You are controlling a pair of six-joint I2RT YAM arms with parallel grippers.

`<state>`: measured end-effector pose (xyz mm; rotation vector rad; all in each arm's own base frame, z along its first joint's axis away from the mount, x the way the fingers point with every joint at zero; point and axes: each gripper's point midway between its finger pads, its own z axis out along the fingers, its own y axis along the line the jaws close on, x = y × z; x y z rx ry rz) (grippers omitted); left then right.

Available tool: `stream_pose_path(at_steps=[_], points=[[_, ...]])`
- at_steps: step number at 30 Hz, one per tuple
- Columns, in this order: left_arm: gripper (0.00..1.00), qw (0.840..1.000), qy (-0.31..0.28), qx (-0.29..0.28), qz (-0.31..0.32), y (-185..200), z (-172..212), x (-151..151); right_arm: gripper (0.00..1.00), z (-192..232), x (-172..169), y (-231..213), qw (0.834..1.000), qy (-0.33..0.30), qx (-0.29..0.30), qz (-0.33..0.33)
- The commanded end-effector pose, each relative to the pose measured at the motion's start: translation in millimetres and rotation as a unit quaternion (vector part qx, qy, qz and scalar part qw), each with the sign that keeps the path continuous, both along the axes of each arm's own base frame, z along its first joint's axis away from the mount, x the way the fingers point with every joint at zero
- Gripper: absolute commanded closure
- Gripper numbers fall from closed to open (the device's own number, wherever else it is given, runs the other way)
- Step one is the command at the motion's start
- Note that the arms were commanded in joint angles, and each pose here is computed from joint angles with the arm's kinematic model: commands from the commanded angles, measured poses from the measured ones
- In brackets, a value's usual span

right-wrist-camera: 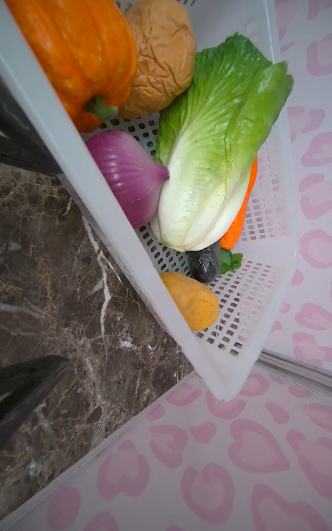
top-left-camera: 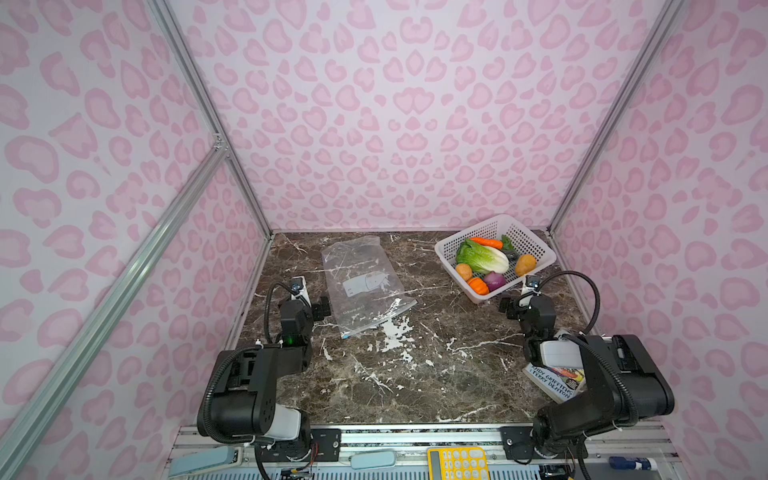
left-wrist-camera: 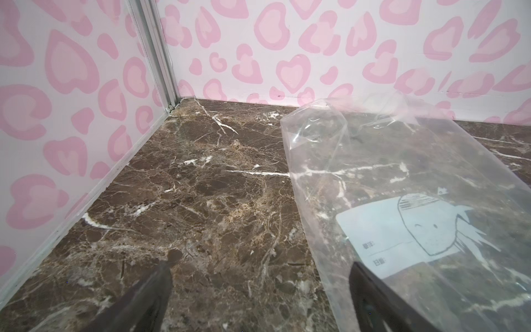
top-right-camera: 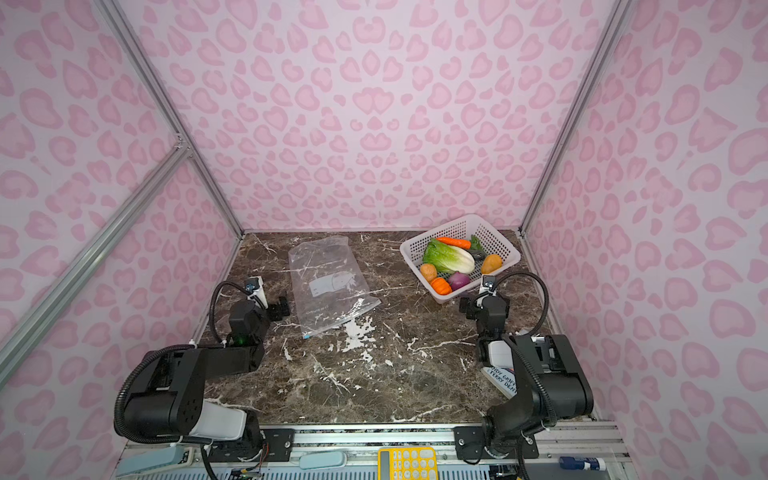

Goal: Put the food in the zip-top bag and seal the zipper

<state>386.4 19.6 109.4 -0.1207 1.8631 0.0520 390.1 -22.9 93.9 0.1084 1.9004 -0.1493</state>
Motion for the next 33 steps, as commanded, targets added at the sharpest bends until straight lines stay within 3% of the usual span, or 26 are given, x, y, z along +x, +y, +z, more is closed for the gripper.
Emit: stream_pose_path(at_steps=[1, 28, 33], points=[[0.03, 1.0, -0.013, 0.003, -0.003, -0.7, 6.9, 2.7, 0.0, 4.0, 1.9, -1.4, 1.0, -0.008, -0.001, -0.005], [0.03, 1.0, -0.013, 0.003, -0.003, -0.6, 7.0, 2.5, 0.0, 4.6, 1.1, -1.8, 1.0, -0.01, 0.0, -0.005], [0.03, 1.0, 0.006, 0.005, 0.01, 2.6, 22.5, 11.3, 0.0, 24.2, -1.4, -1.0, 1.0, -0.024, -0.004, -0.003]])
